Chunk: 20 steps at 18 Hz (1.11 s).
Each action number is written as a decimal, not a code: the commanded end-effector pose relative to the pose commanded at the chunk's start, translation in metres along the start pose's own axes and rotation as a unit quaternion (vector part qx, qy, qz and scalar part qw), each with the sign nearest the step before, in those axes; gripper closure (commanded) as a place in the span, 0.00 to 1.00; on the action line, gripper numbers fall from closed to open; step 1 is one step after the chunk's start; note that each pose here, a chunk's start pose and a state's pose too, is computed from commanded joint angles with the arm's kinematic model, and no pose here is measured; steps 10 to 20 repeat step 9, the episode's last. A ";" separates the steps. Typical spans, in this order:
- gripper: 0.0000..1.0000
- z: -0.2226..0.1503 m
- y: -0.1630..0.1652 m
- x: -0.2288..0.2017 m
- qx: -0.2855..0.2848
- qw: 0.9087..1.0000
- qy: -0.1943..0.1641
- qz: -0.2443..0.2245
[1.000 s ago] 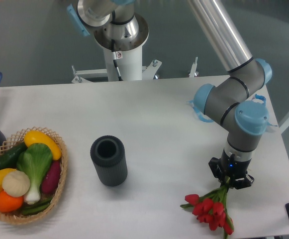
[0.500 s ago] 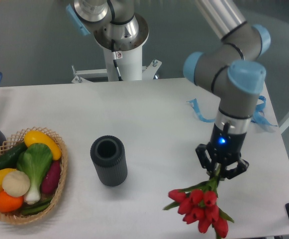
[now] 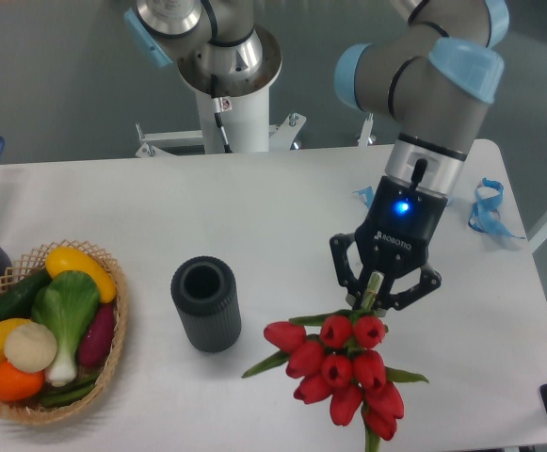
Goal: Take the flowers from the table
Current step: 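Lift the grasped tulip bunch up off the table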
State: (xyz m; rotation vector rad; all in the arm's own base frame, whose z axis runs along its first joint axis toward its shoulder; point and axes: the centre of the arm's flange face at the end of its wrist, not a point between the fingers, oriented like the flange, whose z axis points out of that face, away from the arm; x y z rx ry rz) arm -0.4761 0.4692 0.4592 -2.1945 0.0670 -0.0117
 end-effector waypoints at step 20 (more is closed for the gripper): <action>0.93 -0.023 -0.005 -0.004 0.033 0.999 0.003 -0.007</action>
